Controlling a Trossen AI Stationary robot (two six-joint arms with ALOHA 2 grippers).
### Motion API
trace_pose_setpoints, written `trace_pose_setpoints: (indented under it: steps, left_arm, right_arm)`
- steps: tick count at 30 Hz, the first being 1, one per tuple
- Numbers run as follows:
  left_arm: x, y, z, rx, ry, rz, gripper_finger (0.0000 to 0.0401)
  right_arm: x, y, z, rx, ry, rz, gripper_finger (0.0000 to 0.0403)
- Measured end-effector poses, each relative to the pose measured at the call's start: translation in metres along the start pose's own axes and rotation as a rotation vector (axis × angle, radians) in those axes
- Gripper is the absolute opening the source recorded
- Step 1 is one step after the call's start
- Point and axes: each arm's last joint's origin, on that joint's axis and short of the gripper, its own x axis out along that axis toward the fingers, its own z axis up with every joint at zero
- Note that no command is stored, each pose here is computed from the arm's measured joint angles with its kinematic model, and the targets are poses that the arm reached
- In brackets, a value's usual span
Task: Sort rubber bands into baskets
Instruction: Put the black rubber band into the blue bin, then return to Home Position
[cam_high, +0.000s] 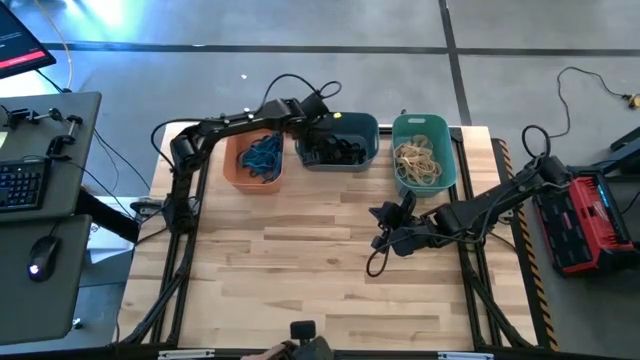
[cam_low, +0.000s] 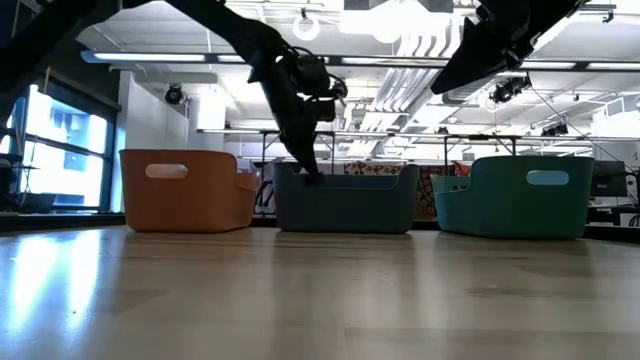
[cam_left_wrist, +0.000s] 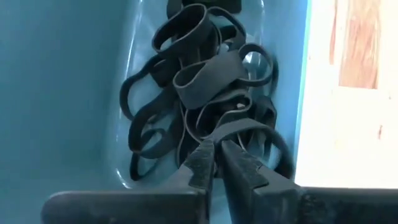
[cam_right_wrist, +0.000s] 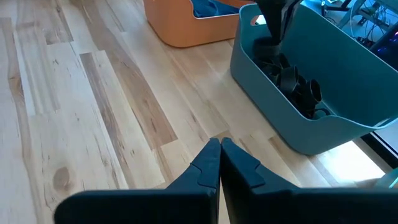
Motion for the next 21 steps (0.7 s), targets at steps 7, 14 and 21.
trace_pose_setpoints:
  steps: [7, 14, 21]
  left_arm:
    - [-0.001, -0.007, 0.002, -0.005, 0.006, -0.007, 0.0082]
    - [-0.015, -0.013, 0.006, -0.020, -0.014, 0.026, 0.0093]
    - [-0.045, -0.032, 0.016, -0.018, -0.243, 0.039, 0.0009]
  right_arm:
    - [0.003, -0.002, 0.000, -0.007, 0.024, 0.011, 0.0000]
    - [0.015, -0.013, 0.004, -0.008, 0.074, 0.014, 0.0000]
    - [0.025, -0.023, 0.010, -0.070, 0.087, 0.016, 0.0000]
